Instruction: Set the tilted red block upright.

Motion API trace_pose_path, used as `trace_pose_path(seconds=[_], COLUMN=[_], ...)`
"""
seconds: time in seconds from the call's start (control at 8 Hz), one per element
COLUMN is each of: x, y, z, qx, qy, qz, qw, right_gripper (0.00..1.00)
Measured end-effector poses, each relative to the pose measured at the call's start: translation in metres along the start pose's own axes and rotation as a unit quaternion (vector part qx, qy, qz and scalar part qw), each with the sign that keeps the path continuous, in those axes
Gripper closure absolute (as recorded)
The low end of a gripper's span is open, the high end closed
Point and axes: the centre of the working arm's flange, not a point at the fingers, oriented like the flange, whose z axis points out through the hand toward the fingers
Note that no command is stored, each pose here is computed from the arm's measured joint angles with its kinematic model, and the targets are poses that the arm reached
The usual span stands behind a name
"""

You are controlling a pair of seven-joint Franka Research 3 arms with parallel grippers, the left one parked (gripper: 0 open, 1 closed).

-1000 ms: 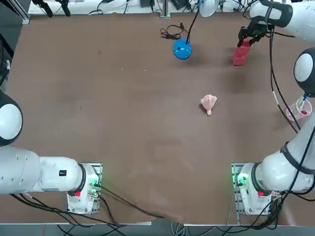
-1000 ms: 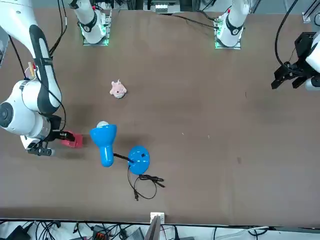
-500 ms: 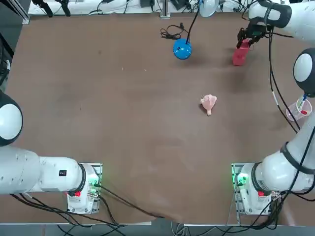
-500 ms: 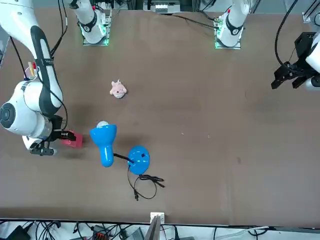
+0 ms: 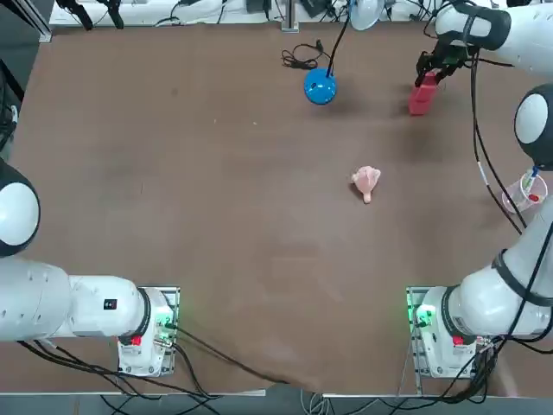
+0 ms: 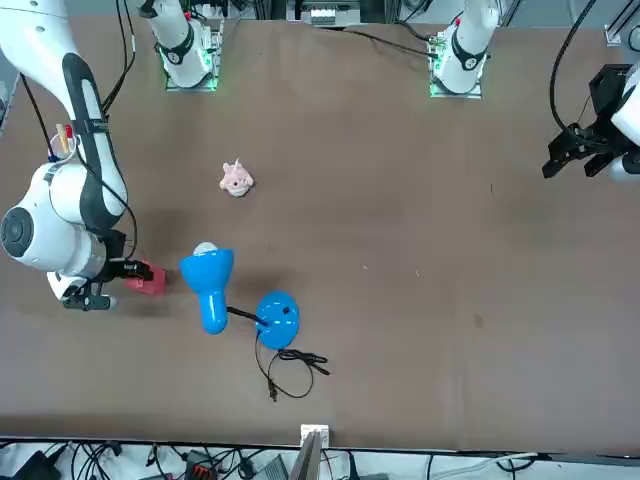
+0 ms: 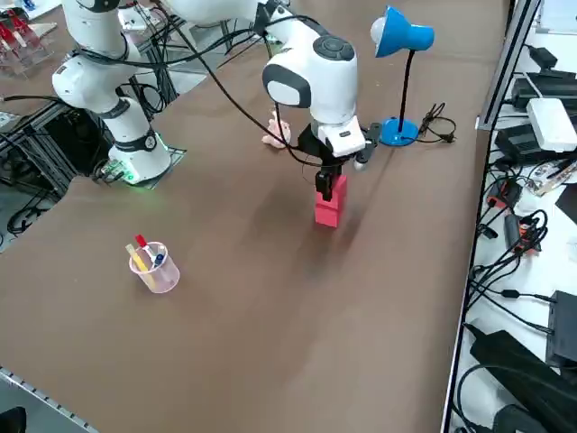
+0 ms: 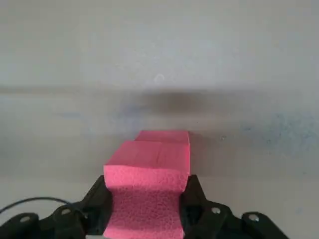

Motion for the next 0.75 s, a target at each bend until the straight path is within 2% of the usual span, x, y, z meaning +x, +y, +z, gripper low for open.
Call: trace_pose_path(seconds=[0.75], x=[-0.0002], y=[0.0005], z=[0.003], qx=[-0.003], qy=[-0.002], qz=[-0.006], qw=[1.0], right_gripper=[0.3])
